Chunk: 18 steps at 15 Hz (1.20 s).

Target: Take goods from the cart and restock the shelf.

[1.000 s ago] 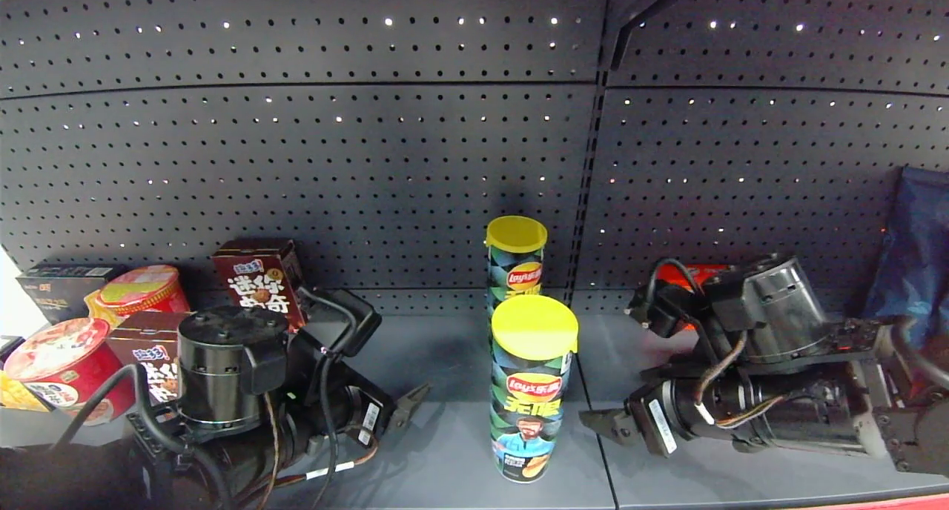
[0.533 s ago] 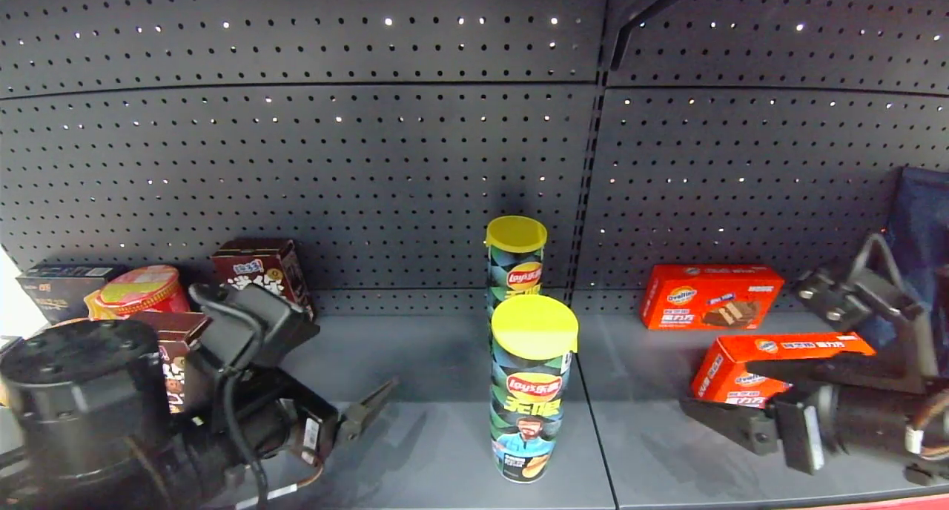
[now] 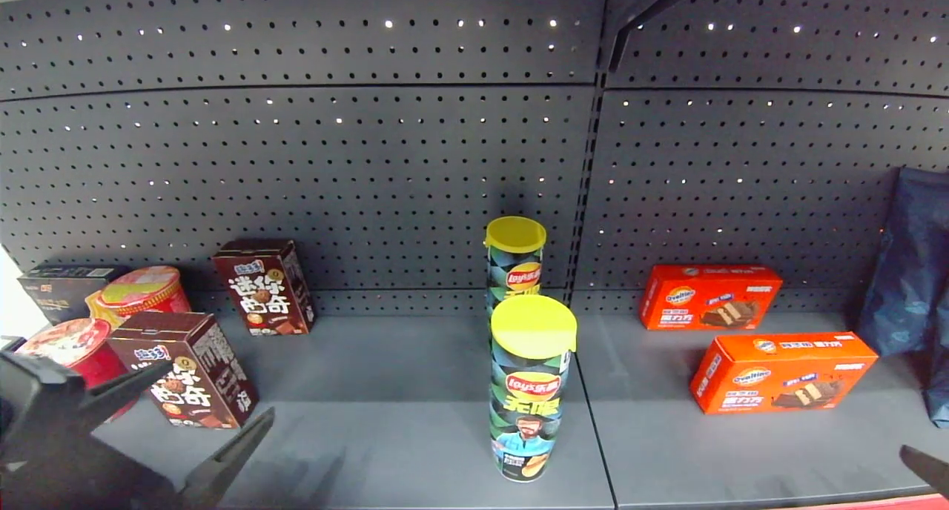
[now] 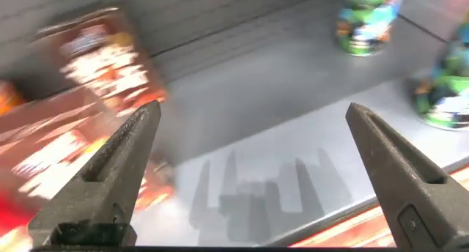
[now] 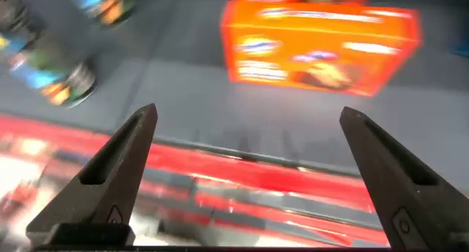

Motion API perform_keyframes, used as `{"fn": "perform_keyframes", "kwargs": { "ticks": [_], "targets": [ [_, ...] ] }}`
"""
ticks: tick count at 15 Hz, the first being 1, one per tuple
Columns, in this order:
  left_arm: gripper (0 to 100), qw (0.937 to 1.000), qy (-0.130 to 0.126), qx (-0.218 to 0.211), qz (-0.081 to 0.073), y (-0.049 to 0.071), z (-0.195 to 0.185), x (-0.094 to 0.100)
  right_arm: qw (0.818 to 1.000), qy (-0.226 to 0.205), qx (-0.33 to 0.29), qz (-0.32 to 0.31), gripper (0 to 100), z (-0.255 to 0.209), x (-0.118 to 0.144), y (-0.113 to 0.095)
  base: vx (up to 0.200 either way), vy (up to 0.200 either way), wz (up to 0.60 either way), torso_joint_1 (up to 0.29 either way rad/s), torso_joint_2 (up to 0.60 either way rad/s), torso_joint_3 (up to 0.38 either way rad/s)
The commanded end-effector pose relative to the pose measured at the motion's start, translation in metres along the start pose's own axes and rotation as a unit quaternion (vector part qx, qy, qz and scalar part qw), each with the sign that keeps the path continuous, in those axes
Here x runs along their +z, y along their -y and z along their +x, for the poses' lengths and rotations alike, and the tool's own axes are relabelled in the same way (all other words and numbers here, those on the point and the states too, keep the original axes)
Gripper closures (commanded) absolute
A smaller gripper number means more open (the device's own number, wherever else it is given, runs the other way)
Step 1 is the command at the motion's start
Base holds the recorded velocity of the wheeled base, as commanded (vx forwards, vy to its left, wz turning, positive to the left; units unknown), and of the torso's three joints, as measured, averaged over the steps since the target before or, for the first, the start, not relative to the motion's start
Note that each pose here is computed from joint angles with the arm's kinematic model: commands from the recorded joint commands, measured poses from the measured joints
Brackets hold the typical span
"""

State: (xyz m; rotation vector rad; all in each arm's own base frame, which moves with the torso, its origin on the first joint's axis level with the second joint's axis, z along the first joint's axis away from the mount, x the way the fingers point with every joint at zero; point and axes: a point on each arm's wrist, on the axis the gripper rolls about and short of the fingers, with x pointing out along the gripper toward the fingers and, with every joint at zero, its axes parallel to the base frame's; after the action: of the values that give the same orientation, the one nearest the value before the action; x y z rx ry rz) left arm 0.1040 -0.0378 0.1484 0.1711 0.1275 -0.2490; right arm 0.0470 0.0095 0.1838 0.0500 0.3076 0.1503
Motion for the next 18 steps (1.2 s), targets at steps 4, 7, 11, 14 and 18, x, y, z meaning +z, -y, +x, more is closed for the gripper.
{"fn": "perform_keyframes", "kwargs": {
  "ticks": [4,7,11,14,18],
  "targets": [
    [0,0.9949,0.017,0.099,-0.002,-0.007,-0.095,-0.061,0.991,0.076,-0.105,0.032,0,-0.057,-0.053,0.004,0.000,0.000,0.00,0.000,0.00,0.000],
    [0,0.9932,0.006,0.116,-0.013,-0.003,-0.119,-0.082,0.988,0.099,-0.118,0.032,0,-0.072,-0.084,0.000,0.000,0.000,0.00,0.000,0.00,0.000],
    [0,0.9926,0.017,0.110,-0.048,-0.002,-0.117,-0.084,0.990,0.092,-0.079,-0.066,0,-0.052,-0.100,0.002,0.000,0.000,0.00,0.000,0.00,0.000],
    [0,0.9929,0.020,0.101,-0.059,-0.002,-0.117,-0.084,0.985,0.137,-0.071,-0.075,0,-0.034,-0.114,0.006,0.000,0.000,0.00,0.000,0.00,0.000],
    [0,0.9934,0.022,0.090,-0.068,-0.002,-0.117,-0.084,0.984,0.167,-0.048,-0.047,0,-0.039,-0.117,0.005,-0.050,0.000,0.00,0.001,0.00,0.001]
  ]
}}
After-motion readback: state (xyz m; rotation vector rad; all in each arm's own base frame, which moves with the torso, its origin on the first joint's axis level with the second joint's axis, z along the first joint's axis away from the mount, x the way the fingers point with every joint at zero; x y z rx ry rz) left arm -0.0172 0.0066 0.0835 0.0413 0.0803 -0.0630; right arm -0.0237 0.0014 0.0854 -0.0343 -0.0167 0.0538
